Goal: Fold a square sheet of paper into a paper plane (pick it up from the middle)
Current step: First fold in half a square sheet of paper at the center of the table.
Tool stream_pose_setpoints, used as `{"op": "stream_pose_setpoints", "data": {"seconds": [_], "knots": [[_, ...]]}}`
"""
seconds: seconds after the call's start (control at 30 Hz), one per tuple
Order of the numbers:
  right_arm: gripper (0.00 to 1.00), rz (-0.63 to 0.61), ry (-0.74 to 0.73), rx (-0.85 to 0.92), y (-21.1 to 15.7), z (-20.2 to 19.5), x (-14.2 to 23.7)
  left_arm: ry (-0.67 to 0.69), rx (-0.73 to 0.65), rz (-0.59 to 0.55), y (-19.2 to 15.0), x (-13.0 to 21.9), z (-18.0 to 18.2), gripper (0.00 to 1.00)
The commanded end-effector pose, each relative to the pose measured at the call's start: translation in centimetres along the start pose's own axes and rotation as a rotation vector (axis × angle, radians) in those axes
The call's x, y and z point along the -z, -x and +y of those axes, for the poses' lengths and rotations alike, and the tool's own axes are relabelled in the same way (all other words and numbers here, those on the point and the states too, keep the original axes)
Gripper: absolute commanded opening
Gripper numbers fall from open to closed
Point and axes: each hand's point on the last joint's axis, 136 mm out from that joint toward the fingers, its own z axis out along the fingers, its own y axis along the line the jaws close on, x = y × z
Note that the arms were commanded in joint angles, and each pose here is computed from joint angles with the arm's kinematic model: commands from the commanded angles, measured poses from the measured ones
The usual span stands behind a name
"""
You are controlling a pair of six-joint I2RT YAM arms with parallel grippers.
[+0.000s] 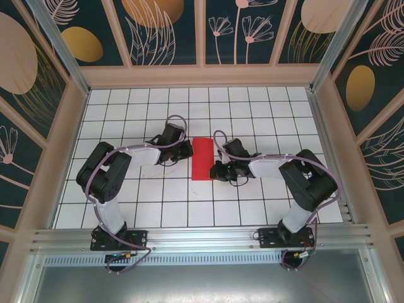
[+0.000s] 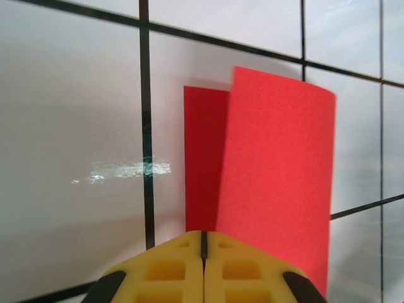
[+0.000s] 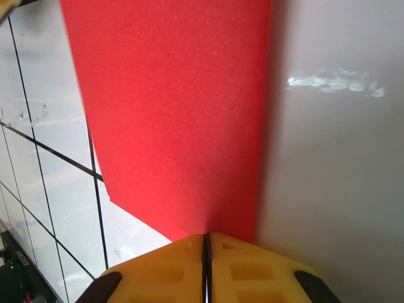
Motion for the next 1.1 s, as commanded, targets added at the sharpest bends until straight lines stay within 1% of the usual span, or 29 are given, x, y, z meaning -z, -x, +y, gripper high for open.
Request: {"op": "stream_pose_setpoints", "data": {"seconds": [0.0,0.13,0.27,0.37,0.43,0.5,0.57,0.6,0.67,0.73,0.9,1.0,1.07], "knots": [[0.13,-0.067,0.01,0.018,2.3,0.9,0.9,-0.015,0.004,-0.047,1.0,1.7,-0.7,0.14],[0.15,-0.154,0.04,-0.032,4.5,0.9,1.9,-0.095,-0.008,-0.064,1.6,2.5,-2.5,0.23],[0.15,-0.207,0.046,-0.066,6.5,0.4,2.1,-0.146,-0.018,-0.07,2.3,2.8,-4.0,0.28],[0.15,-0.209,0.03,-0.065,7.6,0.3,1.3,-0.125,-0.013,-0.101,3.2,3.0,-4.1,0.3],[0.15,-0.205,0.024,-0.058,8.3,0.4,0.7,-0.076,0.002,-0.131,3.7,3.1,-3.2,0.3],[0.15,-0.202,0.026,-0.05,8.9,0.6,0.2,-0.022,0.019,-0.198,4.9,4.4,-2.7,0.3],[0.16,-0.199,0.033,-0.04,9.5,1.0,-0.1,0.025,0.027,-0.253,5.7,5.4,-1.9,0.32],[0.16,-0.197,0.038,-0.035,9.7,1.2,-0.2,0.032,0.031,-0.269,5.9,5.7,-1.8,0.32],[0.16,-0.183,0.04,-0.027,10.0,1.3,-0.7,0.003,0.022,-0.284,6.1,6.4,-2.5,0.33],[0.16,-0.165,0.038,-0.024,10.1,1.2,-1.2,-0.056,0.01,-0.264,5.8,6.5,-3.5,0.33],[0.15,-0.109,0.046,-0.024,9.2,1.0,-2.6,-0.19,0.012,-0.164,4.2,4.8,-5.5,0.3],[0.15,-0.083,0.045,-0.015,8.7,1.0,-3.2,-0.225,0.013,-0.102,3.5,3.1,-5.9,0.26],[0.14,-0.072,0.049,-0.005,8.6,0.9,-3.5,-0.207,0.023,-0.065,2.8,1.5,-5.0,0.22]]}}
